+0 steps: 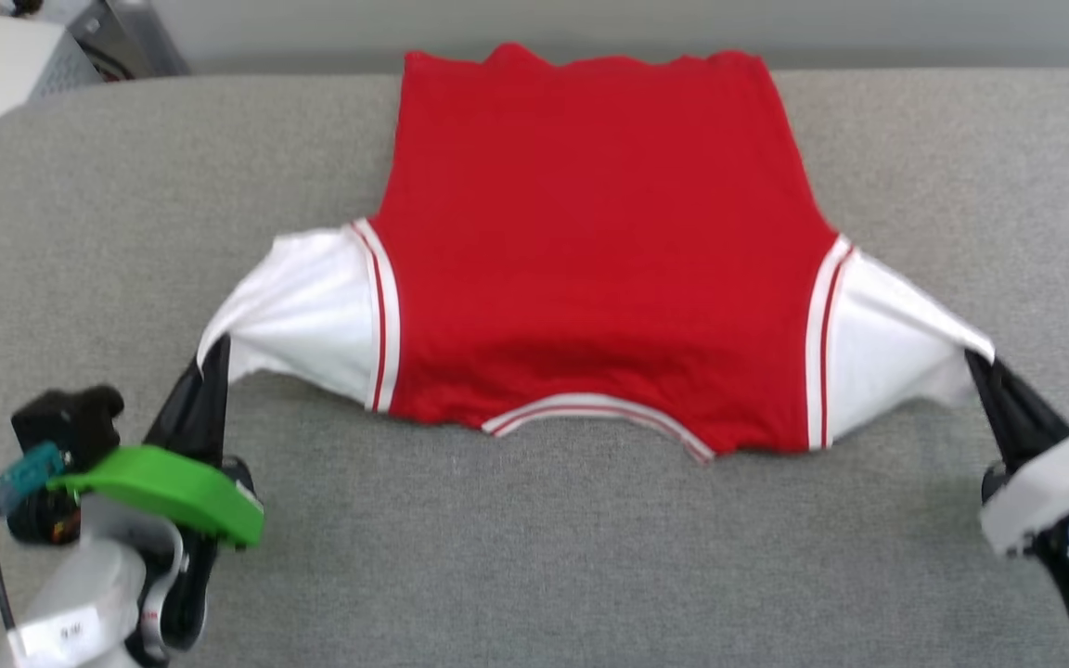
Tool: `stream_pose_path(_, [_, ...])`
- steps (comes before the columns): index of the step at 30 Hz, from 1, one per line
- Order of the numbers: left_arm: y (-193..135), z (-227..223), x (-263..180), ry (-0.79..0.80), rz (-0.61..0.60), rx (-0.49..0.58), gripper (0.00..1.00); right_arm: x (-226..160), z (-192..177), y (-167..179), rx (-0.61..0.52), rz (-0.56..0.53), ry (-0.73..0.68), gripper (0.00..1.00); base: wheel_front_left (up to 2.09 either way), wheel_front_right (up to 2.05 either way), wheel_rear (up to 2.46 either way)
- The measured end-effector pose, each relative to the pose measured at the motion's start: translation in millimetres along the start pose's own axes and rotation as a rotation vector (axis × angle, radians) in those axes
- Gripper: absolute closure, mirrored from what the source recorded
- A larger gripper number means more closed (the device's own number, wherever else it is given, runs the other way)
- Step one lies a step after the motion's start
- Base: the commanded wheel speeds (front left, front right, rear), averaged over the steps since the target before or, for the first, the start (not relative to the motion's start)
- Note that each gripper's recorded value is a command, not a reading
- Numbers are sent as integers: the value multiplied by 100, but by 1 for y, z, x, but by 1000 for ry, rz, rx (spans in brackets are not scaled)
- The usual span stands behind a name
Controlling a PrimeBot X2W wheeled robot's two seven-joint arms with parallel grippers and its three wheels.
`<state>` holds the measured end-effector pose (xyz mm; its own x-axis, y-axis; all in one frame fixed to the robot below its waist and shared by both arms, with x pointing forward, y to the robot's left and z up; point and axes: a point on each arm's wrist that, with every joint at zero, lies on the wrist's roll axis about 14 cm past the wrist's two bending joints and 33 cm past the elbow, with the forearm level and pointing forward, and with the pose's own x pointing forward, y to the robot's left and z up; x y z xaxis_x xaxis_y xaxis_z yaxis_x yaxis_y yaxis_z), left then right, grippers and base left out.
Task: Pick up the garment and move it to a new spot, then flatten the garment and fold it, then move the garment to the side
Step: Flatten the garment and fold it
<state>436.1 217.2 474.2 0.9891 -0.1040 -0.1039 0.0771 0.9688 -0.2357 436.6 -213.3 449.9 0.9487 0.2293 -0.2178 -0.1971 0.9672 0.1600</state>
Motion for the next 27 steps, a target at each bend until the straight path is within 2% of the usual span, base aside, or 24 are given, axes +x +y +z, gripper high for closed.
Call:
stream_pose_path(13, [25, -39, -101, 106, 176, -87, 100, -98, -60, 11, 49, -57, 162, 100, 0, 0, 0])
stream_pose_path(20, [24, -55, -124, 139, 204, -125, 100, -131, -92, 4, 68, -109, 273, 100, 0, 0, 0])
stream_pose_path(26, [22, -68, -129, 172, 212, -139, 100, -135, -101, 3, 67, -119, 314, 100, 0, 0, 0])
stream_pose_path(27, [21, -70, -130, 177, 211, -140, 100, -135, -101, 3, 66, -118, 314, 84, 0, 0, 0])
